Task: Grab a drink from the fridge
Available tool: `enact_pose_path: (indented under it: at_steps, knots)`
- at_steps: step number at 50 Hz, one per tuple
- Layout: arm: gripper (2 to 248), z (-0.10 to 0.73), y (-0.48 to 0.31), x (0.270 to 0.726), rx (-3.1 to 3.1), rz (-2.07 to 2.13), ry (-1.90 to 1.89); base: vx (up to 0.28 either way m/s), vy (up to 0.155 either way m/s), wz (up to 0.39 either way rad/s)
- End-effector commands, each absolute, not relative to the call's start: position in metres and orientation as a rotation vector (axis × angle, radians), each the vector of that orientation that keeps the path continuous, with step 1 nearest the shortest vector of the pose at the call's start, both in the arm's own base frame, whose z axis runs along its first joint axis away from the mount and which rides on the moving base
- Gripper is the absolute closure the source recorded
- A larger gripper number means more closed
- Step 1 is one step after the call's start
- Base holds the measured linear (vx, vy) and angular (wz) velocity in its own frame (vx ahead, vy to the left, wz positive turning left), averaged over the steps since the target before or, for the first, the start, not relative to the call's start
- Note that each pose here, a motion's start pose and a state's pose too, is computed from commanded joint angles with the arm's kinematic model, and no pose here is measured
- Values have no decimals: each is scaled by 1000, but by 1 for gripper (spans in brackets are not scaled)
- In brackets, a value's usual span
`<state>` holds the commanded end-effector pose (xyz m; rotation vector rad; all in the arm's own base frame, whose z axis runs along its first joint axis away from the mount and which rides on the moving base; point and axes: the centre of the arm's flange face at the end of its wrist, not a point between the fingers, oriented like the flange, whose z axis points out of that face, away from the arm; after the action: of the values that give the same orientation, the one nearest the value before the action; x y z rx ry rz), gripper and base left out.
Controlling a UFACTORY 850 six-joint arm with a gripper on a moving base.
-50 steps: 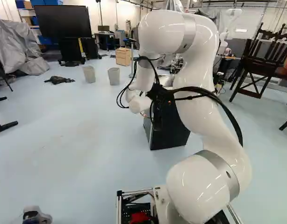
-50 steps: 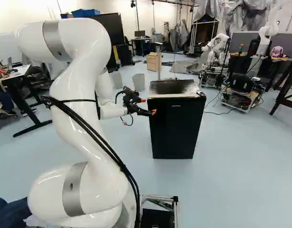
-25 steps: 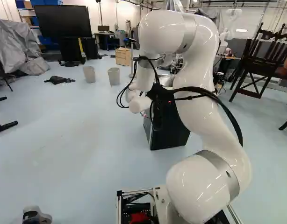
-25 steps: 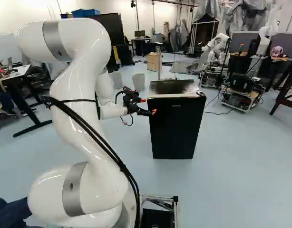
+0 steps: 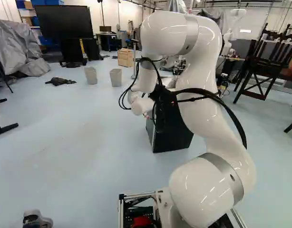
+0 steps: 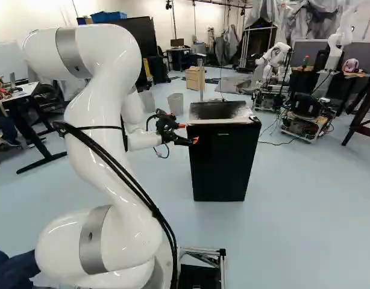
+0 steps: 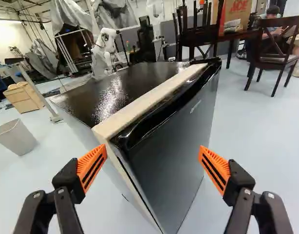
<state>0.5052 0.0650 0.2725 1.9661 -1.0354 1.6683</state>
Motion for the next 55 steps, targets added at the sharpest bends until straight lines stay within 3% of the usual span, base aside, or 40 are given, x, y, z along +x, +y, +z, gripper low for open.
enact_pose_path:
  at_steps: [55]
  knots:
    - [3,275,41,488,1937,1632,-1049,0,0,-2]
